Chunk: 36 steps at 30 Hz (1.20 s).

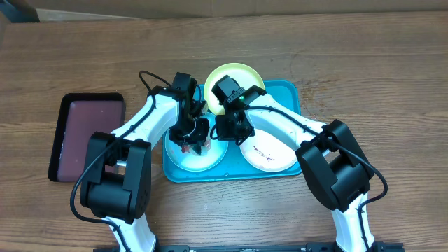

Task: Clean dirty plates on tray and stack at the side
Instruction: 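Keep scrubbing the plate's stain with the left gripper's sponge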

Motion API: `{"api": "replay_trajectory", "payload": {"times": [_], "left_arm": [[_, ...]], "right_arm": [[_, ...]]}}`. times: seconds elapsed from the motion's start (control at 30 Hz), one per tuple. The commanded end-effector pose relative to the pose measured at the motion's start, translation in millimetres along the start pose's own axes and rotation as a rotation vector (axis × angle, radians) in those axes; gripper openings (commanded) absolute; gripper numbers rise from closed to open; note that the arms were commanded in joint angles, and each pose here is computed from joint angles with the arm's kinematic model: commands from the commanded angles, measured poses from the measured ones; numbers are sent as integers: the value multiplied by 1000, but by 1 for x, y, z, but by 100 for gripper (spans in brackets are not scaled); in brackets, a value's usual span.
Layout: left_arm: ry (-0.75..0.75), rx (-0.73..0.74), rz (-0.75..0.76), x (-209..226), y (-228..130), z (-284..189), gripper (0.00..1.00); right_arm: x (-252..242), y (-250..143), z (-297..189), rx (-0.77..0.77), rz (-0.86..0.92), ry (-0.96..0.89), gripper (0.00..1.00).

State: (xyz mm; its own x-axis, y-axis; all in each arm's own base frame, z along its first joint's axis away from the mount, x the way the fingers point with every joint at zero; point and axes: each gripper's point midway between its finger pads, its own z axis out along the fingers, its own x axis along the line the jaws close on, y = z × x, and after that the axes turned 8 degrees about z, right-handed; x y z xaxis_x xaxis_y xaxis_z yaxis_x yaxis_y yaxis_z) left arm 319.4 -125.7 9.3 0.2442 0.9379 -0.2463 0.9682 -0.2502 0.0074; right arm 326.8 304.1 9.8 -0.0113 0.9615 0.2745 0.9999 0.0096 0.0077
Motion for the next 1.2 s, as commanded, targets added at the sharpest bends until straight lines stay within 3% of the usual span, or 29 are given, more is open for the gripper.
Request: {"api": "replay_trajectory", "payload": {"times": [0.0,0.27,0.47,0.6,0.83,1.03,1.17], "left_arm": [[9,3,-115,1,5,4,4],[411,50,-415,68,-35,4,4],[607,20,-539,100,-50,-6,5],[652,-6,-564,112,-47,-15,4],[617,-76,-575,104,-19,-49,4],[237,-91,-380,44,17,-42,4],[107,-95,-370,24,22,-31,4]], "right_arm": [[-3,-3,5,7,-5,-13,4],[-4,-4,5,12,-4,-18,4],[-4,-4,5,10,-3,-21,4],[-4,-4,5,11,-3,-22,4],[-4,-4,5,10,-4,-21,4],[-4,-3,5,9,-4,-20,4],[-4,-3,5,9,-4,-20,4]]}}
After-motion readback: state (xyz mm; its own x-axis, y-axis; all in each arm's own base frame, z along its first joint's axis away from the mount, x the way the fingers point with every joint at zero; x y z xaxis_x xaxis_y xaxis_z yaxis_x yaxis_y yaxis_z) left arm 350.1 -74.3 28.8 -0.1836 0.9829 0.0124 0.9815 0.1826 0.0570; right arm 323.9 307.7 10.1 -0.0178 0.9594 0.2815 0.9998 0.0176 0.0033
